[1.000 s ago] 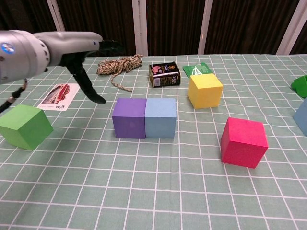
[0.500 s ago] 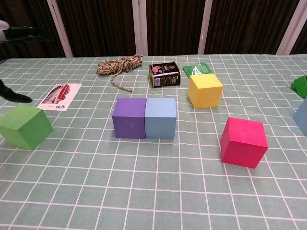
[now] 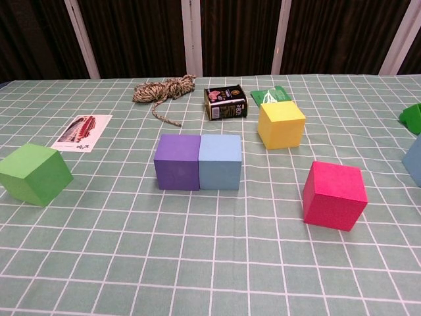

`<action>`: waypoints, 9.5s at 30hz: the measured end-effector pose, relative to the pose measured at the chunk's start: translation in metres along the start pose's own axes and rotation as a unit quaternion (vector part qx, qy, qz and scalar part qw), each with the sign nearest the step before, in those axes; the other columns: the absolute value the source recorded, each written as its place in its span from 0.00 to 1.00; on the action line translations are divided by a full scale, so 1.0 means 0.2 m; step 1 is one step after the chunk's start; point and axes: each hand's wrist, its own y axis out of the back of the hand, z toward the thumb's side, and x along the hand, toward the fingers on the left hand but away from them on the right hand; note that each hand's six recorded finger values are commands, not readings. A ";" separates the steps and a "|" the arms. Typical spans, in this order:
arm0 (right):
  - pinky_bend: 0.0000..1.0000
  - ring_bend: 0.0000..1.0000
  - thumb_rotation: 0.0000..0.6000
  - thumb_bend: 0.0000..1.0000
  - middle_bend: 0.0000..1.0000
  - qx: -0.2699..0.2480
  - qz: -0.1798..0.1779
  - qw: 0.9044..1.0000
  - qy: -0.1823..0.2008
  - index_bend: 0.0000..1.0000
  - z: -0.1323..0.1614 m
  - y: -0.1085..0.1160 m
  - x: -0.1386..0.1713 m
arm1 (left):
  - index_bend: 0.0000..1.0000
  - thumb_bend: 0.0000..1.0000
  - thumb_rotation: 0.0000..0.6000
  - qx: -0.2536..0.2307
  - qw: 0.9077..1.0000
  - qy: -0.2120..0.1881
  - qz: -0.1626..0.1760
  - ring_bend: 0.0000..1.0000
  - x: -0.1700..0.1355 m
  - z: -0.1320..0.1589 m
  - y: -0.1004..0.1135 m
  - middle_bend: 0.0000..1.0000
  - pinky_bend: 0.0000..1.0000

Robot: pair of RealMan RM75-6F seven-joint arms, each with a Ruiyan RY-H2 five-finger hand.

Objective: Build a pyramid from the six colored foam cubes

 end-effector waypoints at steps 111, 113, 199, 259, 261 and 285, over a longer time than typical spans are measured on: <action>0.00 0.27 1.00 0.27 0.39 0.064 0.083 0.983 0.150 0.00 0.69 -0.27 -0.87 | 0.00 0.10 1.00 -0.030 0.998 0.051 -0.013 0.00 0.16 -0.10 0.09 0.02 0.00; 0.00 0.27 1.00 0.27 0.39 0.064 0.083 0.983 0.149 0.00 0.69 -0.28 -0.87 | 0.00 0.10 1.00 -0.030 0.998 0.052 -0.014 0.00 0.16 -0.10 0.09 0.02 0.00; 0.00 0.27 1.00 0.27 0.39 0.048 0.089 0.986 0.131 0.00 0.94 -0.45 -0.91 | 0.00 0.10 1.00 -0.040 0.997 0.063 -0.023 0.00 0.18 -0.16 0.08 0.02 0.00; 0.00 0.23 1.00 0.27 0.26 0.054 0.075 0.986 0.136 0.00 0.98 -0.42 -0.88 | 0.00 0.10 1.00 -0.043 0.997 0.060 -0.024 0.00 0.18 -0.16 0.08 0.02 0.00; 0.00 0.22 1.00 0.27 0.25 0.055 0.077 0.986 0.136 0.00 0.98 -0.42 -0.87 | 0.00 0.10 1.00 -0.043 0.997 0.060 -0.024 0.00 0.18 -0.16 0.08 0.02 0.00; 0.00 0.00 1.00 0.21 0.00 0.056 0.070 0.985 0.147 0.00 1.04 -0.36 -0.74 | 0.00 0.10 1.00 -0.047 0.997 0.051 -0.019 0.00 0.16 -0.14 0.10 0.02 0.00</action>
